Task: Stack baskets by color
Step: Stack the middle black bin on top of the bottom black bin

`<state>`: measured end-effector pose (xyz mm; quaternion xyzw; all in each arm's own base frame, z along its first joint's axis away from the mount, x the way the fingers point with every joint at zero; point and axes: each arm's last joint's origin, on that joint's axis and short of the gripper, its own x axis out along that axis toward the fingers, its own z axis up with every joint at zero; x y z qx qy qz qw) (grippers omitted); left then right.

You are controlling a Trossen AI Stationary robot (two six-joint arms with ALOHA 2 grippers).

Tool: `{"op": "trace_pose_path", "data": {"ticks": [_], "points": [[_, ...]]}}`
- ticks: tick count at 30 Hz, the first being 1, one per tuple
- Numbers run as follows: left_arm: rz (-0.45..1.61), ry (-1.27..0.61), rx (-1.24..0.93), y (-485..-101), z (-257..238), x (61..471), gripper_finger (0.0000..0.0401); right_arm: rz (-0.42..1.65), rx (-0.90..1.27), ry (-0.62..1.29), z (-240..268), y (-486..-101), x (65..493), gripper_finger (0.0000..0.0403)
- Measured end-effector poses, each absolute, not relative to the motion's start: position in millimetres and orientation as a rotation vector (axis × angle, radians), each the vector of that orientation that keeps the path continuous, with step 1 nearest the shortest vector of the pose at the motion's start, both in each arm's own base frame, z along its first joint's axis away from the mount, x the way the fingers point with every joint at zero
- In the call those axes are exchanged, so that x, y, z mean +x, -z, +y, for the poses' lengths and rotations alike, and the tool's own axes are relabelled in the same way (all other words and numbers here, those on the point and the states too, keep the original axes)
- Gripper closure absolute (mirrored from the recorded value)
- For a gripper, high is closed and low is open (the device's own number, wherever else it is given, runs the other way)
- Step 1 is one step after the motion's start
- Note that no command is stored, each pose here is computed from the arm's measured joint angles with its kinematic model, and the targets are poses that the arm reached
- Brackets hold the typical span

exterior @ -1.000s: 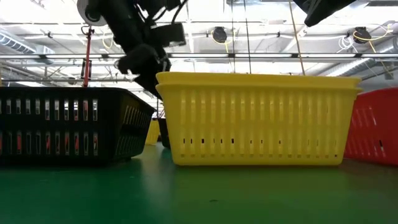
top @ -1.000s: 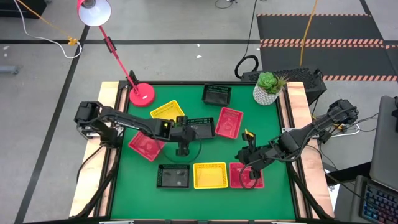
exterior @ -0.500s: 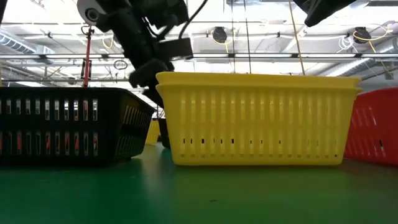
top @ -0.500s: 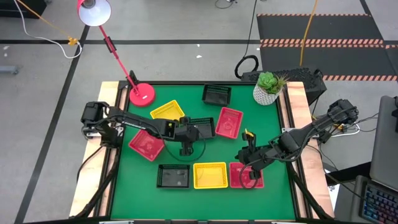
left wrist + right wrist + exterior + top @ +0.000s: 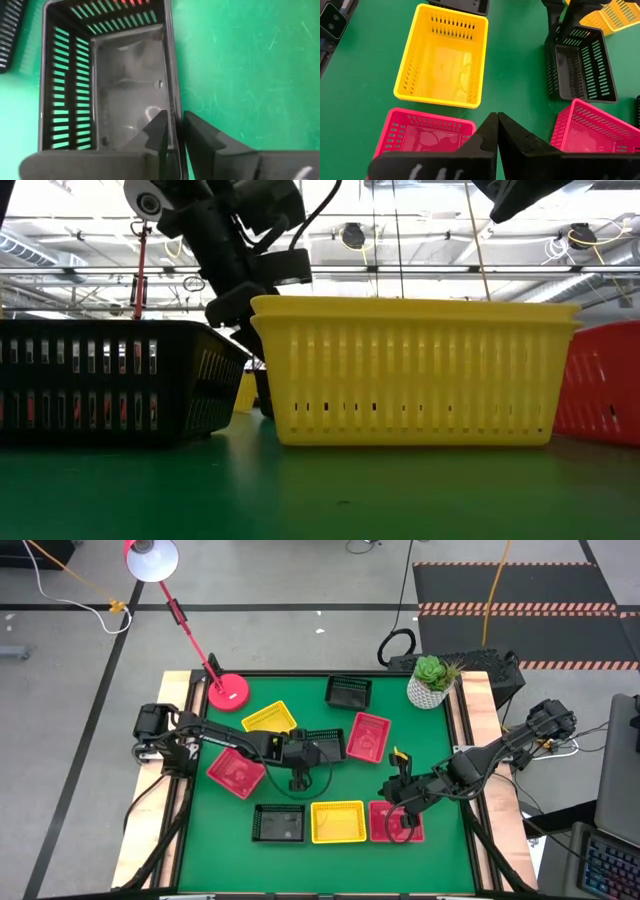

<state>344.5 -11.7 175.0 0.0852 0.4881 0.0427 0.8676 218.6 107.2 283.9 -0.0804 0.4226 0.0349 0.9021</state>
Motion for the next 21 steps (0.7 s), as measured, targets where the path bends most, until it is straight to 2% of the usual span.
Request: {"op": "trace_pose_path", "data": {"ticks": [5, 15, 18, 21], "points": [[1.019, -0.098, 0.164, -175.0, -10.4, 344.7, 0.035, 0.874, -0.164, -0.071, 107.2, -283.9, 218.6, 0.0403], [1.043, -0.109, 0.153, -166.6, -9.1, 346.7, 0.0246, 0.874, -0.163, -0.071, 107.3, -284.0, 218.6, 0.0403], [1.021, -0.128, 0.169, -163.8, -8.6, 350.8, 0.0243, 0.874, -0.163, -0.071, 107.3, -284.0, 218.6, 0.0403], [1.001, -0.134, 0.179, -165.4, -9.4, 352.0, 0.0257, 0.875, -0.165, -0.071, 107.2, -283.9, 218.5, 0.0403]]}}
